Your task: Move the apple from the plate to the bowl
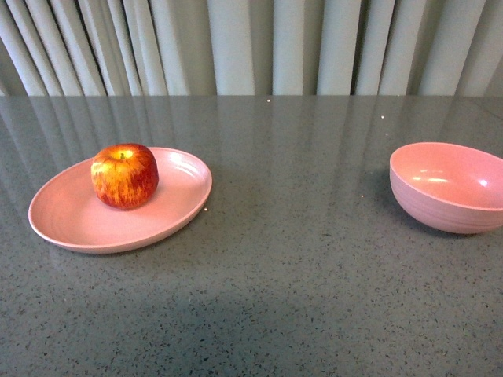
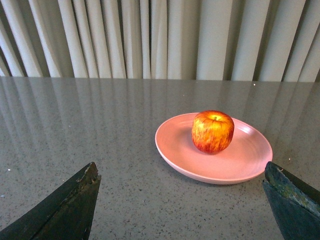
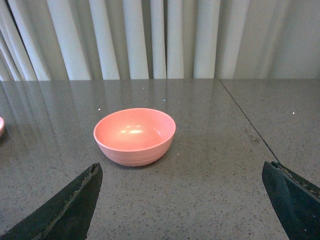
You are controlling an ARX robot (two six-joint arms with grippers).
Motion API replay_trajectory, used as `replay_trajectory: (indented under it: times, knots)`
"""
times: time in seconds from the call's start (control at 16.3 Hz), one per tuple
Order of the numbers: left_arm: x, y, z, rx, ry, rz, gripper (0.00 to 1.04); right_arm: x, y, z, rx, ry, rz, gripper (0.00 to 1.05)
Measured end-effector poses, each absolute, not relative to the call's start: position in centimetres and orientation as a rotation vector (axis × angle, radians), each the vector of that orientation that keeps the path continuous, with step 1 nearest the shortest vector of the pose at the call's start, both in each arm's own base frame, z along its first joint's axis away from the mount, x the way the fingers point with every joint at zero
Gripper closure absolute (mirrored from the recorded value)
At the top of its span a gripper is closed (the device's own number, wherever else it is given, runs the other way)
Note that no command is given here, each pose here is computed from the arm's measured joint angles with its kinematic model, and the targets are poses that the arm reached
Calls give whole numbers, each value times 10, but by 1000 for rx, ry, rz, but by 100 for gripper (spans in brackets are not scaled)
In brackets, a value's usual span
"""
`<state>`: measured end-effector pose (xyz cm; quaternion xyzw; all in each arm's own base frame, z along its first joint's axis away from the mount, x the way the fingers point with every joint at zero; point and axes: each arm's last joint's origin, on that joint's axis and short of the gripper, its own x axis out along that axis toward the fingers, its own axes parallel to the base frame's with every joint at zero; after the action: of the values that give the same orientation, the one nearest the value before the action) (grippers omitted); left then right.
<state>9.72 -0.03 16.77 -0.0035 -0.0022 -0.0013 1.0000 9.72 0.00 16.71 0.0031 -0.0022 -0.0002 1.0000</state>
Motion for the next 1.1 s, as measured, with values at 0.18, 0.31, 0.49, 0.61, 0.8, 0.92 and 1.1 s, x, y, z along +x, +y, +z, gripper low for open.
replay_trajectory:
  times: [0.18,0.31,0.49,0.61,0.8,0.92,1.1]
  knots:
    - [97,0,168,-7,-4,-3,7,97,0,167,6,-4,0,7]
    - [97,0,168,-7,-5,-3,7,97,0,167,6,-4,0,7]
    - [97,0,168,-7,-5,-3,7,97,0,167,6,-4,0,7]
    - [97,0,168,-7,-4,-3,7,97,0,167,6,-4,0,7]
    - [97,0,168,-7,-4,-3,7,97,0,167,6,-4,0,7]
    - [97,0,168,-7,-4,-3,7,97,0,167,6,-4,0,7]
    - [97,0,168,-7,-4,-3,7,97,0,167,6,-4,0,7]
